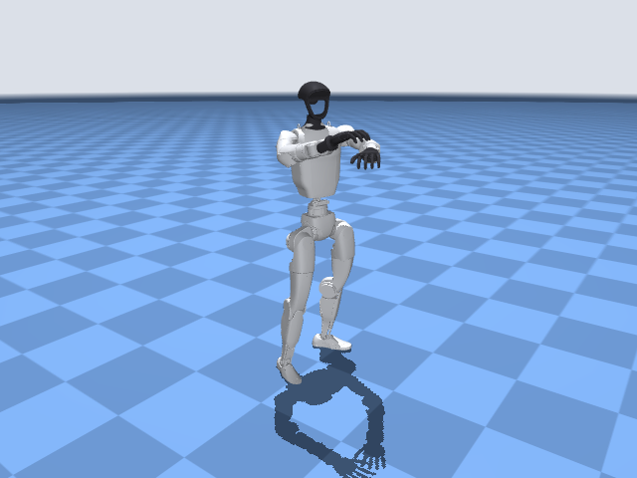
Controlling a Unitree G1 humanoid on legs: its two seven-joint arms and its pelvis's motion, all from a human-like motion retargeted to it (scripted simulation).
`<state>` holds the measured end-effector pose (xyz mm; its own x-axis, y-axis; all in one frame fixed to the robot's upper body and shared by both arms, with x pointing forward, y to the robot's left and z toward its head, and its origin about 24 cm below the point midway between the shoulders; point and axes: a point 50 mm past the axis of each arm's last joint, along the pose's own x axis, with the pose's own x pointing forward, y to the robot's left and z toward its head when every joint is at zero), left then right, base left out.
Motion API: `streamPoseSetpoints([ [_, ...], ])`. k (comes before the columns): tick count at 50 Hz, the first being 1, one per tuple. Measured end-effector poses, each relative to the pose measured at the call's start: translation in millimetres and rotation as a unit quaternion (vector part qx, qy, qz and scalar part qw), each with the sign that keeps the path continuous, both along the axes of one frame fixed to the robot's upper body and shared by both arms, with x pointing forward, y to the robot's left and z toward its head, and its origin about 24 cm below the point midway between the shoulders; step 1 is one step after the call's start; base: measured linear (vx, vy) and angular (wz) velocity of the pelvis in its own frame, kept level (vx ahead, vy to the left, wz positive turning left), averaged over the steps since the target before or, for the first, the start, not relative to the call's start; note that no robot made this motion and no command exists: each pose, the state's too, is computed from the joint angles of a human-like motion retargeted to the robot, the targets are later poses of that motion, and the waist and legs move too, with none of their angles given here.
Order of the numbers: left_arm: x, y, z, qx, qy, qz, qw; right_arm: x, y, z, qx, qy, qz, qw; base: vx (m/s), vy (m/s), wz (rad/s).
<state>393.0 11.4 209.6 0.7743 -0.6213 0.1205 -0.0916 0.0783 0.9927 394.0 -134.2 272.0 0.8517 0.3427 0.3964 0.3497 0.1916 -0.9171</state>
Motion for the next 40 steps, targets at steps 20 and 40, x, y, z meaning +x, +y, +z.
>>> streamPoseSetpoints([
  [20,13.0,87.6,0.9,0.025,0.006,0.086,0.996,1.7,-8.2,-19.7,0.019,0.018,-0.014,1.0,0.0,0.02,0.28],
  [40,7.3,119.8,2.6,0.066,-0.002,0.096,0.993,-5.0,39.6,-36.0,-0.015,0.025,0.061,0.998,0.0,0.02,0.35],
])
